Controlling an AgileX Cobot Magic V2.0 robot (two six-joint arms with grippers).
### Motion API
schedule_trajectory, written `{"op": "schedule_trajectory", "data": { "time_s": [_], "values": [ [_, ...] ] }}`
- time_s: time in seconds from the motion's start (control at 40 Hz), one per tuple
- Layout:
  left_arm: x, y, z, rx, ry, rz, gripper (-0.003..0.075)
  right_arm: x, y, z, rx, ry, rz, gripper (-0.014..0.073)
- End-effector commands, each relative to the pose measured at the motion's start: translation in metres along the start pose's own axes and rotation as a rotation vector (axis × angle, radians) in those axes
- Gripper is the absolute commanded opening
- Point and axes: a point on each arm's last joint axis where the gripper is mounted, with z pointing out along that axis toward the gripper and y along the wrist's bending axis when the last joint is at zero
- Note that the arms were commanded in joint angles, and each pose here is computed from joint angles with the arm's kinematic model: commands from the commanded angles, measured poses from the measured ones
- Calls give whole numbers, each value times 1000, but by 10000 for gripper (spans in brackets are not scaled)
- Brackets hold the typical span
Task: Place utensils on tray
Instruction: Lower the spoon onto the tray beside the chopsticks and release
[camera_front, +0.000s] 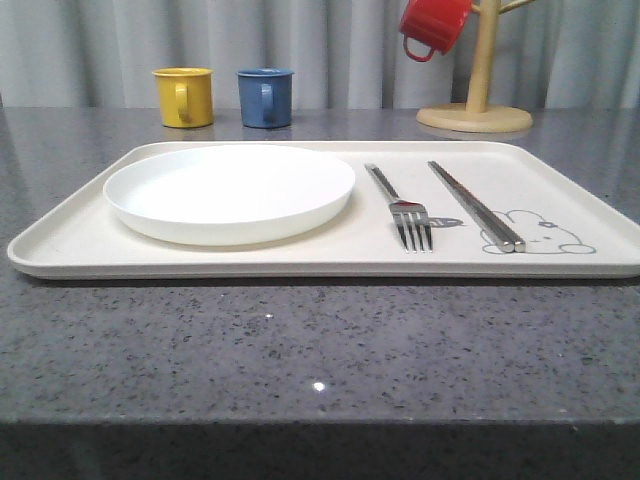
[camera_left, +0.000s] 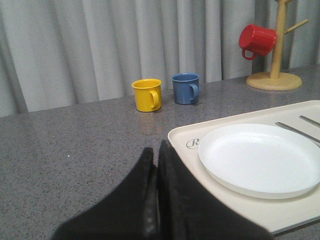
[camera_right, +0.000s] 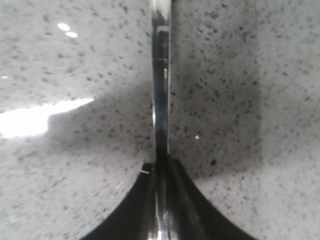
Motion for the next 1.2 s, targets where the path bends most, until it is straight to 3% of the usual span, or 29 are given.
{"op": "schedule_trajectory", "data": {
  "time_s": [0.0, 0.125, 0.325, 0.699, 0.874, 1.174],
  "values": [
    [-15, 3, -1, -20, -93, -23, -18, 10, 4, -51, -2, -125, 25, -68],
    [-15, 3, -1, -20, -93, -23, -18, 27, 25, -83, -21, -171, 13, -68],
    [-15, 3, -1, -20, -93, -23, -18, 51, 73, -109, -63, -189, -113, -68],
    [-15, 3, -1, -20, -93, -23, -18, 71, 159, -101, -162, -146, -238, -68],
    [-15, 3, -1, -20, -93, -23, -18, 73, 176, -83, -168, -84, -254, -68],
    [-15, 3, -1, -20, -93, -23, -18, 66, 183, -56, -155, -32, -240, -68]
  ]
}}
